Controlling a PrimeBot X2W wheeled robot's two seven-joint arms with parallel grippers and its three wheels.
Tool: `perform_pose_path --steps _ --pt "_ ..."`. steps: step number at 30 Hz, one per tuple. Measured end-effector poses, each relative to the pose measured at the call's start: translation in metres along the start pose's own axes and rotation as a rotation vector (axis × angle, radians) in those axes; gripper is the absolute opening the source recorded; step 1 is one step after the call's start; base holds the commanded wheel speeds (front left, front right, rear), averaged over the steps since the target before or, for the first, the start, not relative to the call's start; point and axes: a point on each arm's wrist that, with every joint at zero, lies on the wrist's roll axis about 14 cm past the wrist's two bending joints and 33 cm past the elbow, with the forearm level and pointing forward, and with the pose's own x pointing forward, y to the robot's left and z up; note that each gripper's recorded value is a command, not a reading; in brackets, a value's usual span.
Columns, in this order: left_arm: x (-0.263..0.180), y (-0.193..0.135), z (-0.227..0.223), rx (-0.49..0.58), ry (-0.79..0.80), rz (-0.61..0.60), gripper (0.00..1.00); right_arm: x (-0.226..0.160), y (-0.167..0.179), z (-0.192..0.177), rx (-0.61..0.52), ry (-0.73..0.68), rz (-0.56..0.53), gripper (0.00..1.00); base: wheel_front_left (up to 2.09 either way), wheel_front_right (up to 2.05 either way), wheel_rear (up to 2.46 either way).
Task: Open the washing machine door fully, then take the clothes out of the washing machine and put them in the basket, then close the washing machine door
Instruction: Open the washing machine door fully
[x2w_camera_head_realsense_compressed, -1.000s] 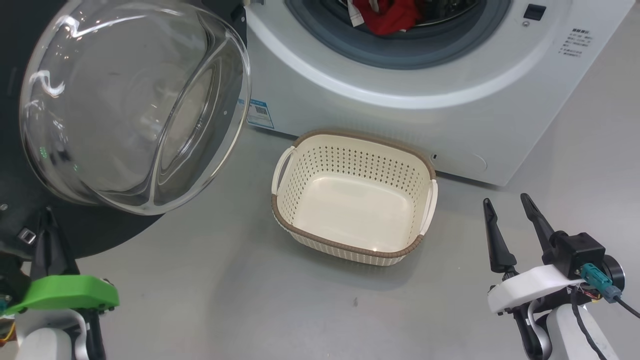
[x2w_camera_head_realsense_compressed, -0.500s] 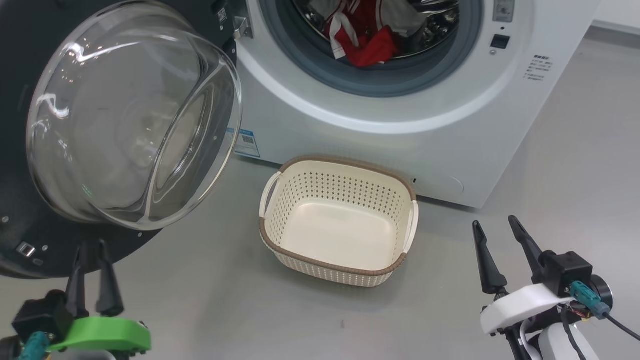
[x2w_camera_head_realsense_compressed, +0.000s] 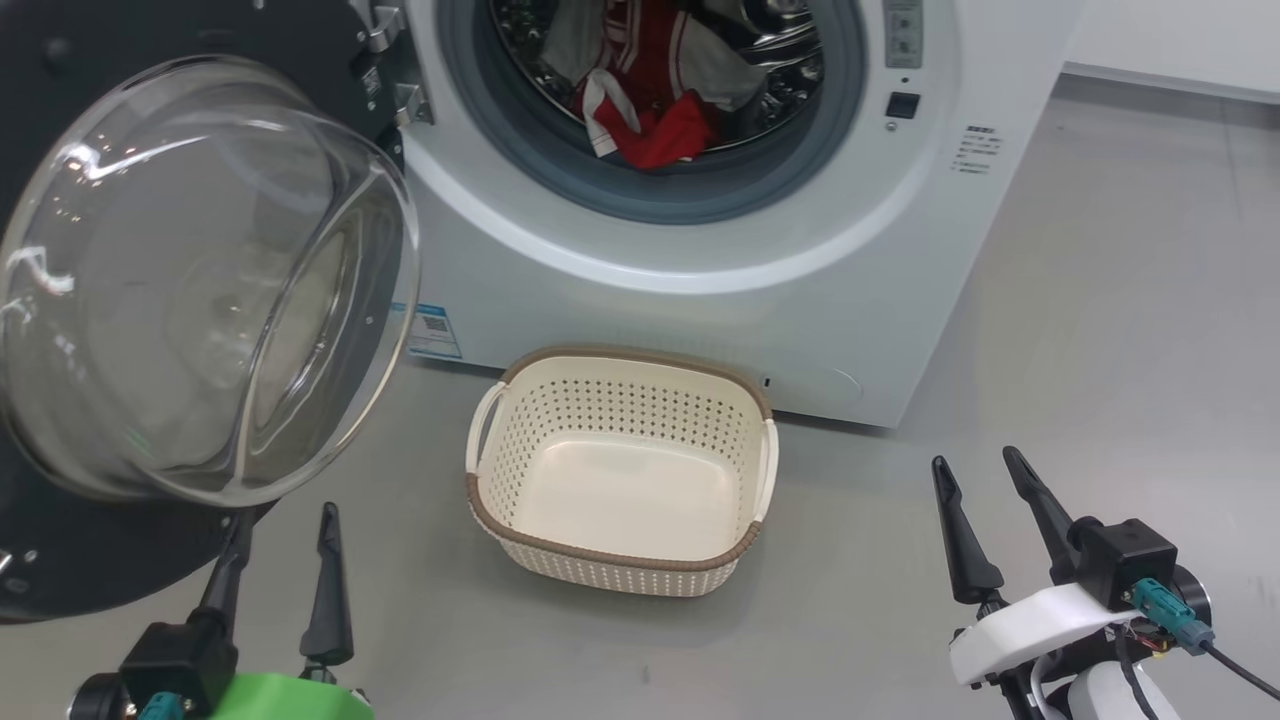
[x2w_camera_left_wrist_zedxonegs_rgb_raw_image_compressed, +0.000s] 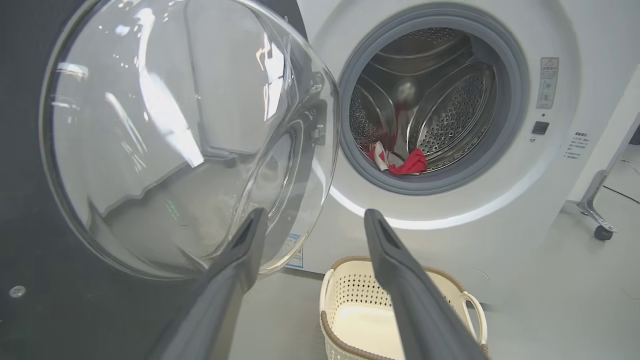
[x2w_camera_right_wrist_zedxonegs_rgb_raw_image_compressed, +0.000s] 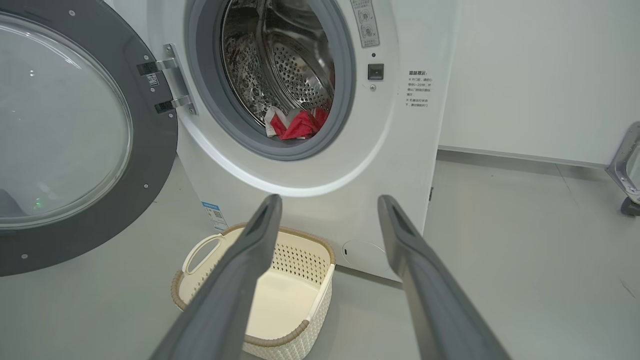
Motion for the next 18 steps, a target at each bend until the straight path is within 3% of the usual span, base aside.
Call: perform_pose_path --steps 18 --pt "0.016 -0.065 -0.009 -0.012 0.047 -0.198 1.00 -0.038 -0.039 0.011 0.004 -0.036 -0.147 1.00 0.00 0.00 0.00"
